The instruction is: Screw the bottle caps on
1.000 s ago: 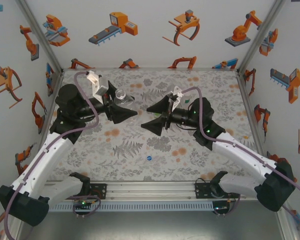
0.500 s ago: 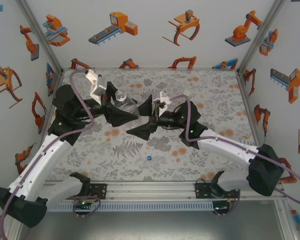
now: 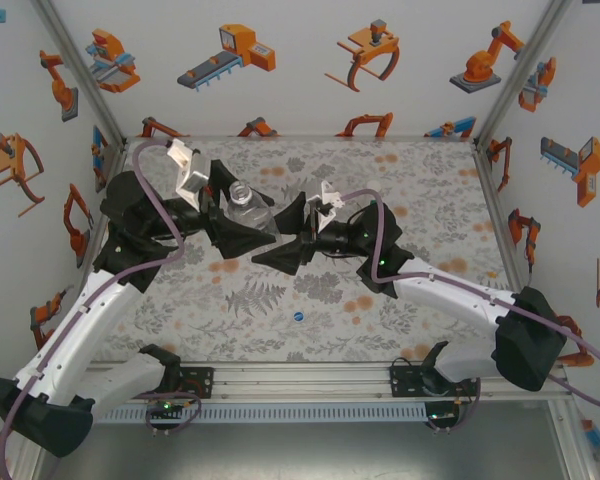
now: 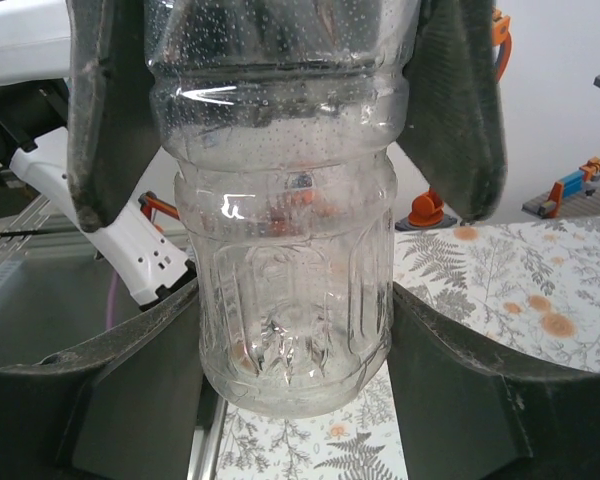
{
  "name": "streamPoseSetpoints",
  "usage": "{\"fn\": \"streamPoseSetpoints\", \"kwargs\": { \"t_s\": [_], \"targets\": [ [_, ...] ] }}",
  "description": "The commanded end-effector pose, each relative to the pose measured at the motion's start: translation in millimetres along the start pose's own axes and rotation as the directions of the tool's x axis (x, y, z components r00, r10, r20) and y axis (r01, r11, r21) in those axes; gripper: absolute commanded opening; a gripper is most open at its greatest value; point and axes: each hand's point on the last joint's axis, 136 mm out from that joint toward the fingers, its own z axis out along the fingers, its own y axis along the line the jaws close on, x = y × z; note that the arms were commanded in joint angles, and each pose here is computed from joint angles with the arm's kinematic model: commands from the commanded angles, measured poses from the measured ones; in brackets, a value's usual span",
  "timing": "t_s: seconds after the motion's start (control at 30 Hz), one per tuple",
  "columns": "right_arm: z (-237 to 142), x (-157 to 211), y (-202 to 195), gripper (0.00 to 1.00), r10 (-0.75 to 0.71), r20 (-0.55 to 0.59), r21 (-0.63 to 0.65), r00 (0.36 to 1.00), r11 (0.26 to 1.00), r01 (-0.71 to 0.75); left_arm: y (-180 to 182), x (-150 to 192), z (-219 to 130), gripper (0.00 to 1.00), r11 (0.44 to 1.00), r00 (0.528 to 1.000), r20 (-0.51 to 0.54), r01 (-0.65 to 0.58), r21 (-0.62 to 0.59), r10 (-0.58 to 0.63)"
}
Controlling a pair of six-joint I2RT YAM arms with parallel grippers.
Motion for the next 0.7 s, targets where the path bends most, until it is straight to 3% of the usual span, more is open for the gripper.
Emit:
{"fn": "streamPoseSetpoints", "kwargs": {
  "t_s": [0.0,0.23,0.4,0.67],
  "targets": [
    [2.4,-40.2,10.2,0.31,-0.057,0.12,-0.017,0.991,0.998,0.06,-6.5,-17.7,-1.3,0.81,0.999,0.996,0.072,-0.048,0.003,0.048],
    [-1.6,-69.1,17.6,0.24,-0.073,0.291,-0.02,0.954,0.996,0.082,-1.9,-35.3,-1.4,0.86,0.995,0.973,0.21,-0.088,-0.047,0.096],
    [1.2,-75.5,16.1,0.21,-0.09,0.342,0.003,0.936,0.996,0.095,-3.3,-51.2,-1.0,0.85,0.994,0.944,0.312,-0.102,-0.042,0.11],
    [0.4,-77.6,8.6,0.2,-0.109,0.386,0.054,0.916,0.994,0.096,-0.2,-51.3,4.4,0.8,0.995,0.94,0.326,-0.094,-0.024,0.096]
  ]
}}
